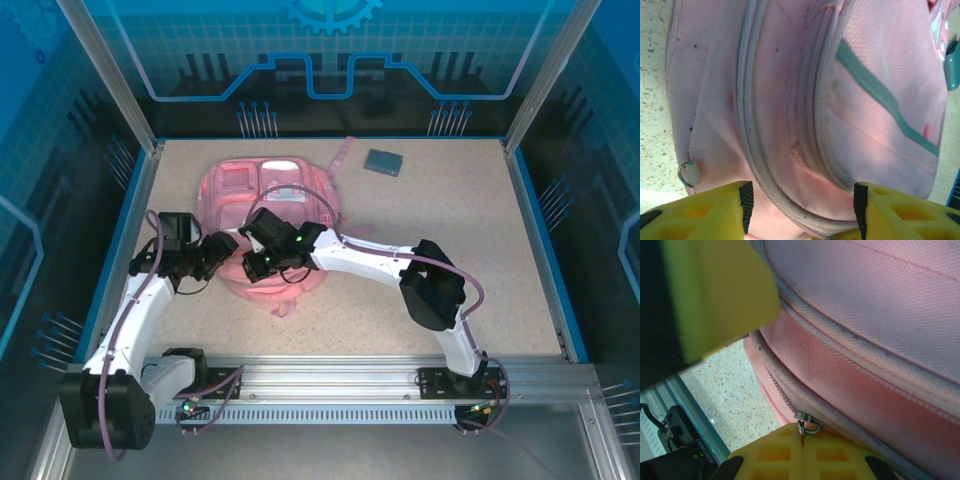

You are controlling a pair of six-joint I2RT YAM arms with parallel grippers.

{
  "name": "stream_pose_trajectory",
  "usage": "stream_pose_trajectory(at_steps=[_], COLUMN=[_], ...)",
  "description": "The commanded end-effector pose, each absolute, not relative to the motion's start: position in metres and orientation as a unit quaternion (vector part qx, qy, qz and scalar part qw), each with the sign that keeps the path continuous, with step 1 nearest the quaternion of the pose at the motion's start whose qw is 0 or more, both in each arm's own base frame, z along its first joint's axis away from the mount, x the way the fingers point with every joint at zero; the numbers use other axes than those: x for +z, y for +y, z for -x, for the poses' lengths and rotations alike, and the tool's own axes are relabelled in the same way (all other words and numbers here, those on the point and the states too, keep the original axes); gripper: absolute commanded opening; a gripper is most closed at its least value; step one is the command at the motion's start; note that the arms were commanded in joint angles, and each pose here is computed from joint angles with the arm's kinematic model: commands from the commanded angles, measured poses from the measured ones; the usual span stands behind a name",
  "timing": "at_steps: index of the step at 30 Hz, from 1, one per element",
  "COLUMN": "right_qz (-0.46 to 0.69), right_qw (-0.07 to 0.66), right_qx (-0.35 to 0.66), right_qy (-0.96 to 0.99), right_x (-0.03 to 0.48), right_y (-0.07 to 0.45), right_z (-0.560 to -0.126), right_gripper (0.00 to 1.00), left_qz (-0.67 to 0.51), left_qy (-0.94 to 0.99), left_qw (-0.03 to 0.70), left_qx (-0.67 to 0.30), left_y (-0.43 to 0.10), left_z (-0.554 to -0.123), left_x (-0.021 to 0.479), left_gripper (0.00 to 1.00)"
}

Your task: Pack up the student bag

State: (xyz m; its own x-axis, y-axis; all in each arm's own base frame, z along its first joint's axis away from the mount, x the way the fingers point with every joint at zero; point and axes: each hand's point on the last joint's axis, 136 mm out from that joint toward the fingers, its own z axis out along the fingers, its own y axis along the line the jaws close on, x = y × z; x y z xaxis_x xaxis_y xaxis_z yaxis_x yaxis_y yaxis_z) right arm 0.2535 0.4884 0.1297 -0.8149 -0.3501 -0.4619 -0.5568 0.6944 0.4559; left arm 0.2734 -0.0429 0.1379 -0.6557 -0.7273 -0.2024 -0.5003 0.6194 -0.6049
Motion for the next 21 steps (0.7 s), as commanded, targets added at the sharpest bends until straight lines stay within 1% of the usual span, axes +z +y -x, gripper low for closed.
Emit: stream_pose_trajectory(at_steps=[1,6,12,18,21], right_qz=[0.260,0.265,0.266,0.257,0.243], right_qw=[0.185,0.184,0.185,0.199,0.215], right_qx=[0.333,0.340,0.327,0.287,0.237], right_qy=[0.887,0.884,0.888,0.901,0.916], right_x=[0.146,0.149,0.148,0.145,0.140], right_y=[0.500,0.503,0.500,0.486,0.464], right_z=[-0.247,-0.243,-0.241,-0.246,-0.252], right_gripper=[0.00,0.00,0.00,0.00,0.00], left_qz=[0.382,0.390,0.396,0.394,0.387], left_qy=[0.858,0.851,0.846,0.850,0.853], left_qw=[0.203,0.196,0.196,0.196,0.204], left_qx=[-0.277,-0.293,-0.299,-0.291,-0.284], left_y=[-0.046,-0.050,-0.051,-0.050,-0.047], left_z=[-0.269,-0.273,-0.275,-0.273,-0.275], left_x=[0.129,0.123,0.120,0.114,0.115], left_gripper=[0.53,0.48,0.39,0.14,0.03])
